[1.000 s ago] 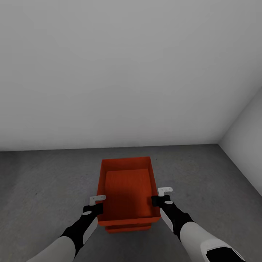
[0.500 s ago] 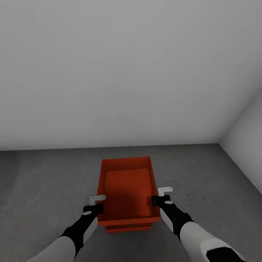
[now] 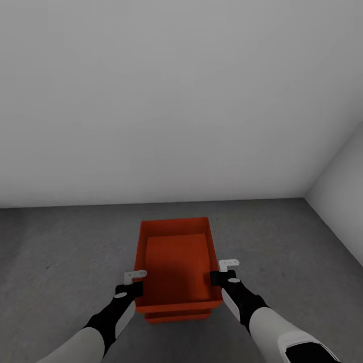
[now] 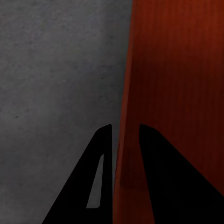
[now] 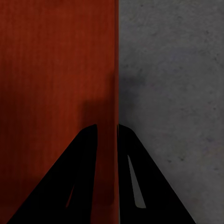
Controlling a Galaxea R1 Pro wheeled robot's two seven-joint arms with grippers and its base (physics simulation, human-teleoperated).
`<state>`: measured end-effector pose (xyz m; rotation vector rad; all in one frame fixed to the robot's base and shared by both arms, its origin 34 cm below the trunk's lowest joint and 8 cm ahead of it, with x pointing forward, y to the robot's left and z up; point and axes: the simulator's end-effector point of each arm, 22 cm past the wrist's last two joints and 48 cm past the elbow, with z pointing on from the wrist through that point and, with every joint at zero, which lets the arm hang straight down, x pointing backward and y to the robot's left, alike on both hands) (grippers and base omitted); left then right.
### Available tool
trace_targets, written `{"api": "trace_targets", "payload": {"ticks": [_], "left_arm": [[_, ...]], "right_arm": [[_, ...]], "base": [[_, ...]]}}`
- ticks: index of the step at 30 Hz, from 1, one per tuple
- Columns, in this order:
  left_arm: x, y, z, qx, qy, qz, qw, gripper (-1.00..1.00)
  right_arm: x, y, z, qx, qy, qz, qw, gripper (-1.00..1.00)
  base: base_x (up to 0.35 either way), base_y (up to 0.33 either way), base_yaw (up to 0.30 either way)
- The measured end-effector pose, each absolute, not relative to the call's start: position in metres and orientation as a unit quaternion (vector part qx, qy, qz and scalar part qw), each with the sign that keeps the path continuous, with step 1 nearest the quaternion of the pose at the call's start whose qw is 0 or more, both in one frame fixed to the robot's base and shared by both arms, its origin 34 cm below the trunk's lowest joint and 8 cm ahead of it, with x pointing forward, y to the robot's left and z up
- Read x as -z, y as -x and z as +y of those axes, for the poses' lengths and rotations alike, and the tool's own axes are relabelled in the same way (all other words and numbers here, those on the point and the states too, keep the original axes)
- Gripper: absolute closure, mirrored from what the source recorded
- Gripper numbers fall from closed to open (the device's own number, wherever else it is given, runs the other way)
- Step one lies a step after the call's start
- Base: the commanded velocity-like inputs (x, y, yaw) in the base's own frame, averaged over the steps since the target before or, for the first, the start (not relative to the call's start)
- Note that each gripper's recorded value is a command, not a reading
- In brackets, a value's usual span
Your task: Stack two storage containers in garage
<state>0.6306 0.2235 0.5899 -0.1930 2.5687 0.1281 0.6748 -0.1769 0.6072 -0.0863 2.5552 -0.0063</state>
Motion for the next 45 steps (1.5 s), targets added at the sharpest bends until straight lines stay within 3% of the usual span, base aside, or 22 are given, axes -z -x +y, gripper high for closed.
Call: {"api": "trace_targets", "payload": {"ticks": [45], "left_arm": [[-0.562,-0.631,0.223,-0.046,0.073,0.957,0.276,1.0]], "right_arm": [[-0.58,-0.676,-0.177,0.003,0.033,0.957,0.287,1.0]], "base": [[-0.021,0.0,0.0]]}}
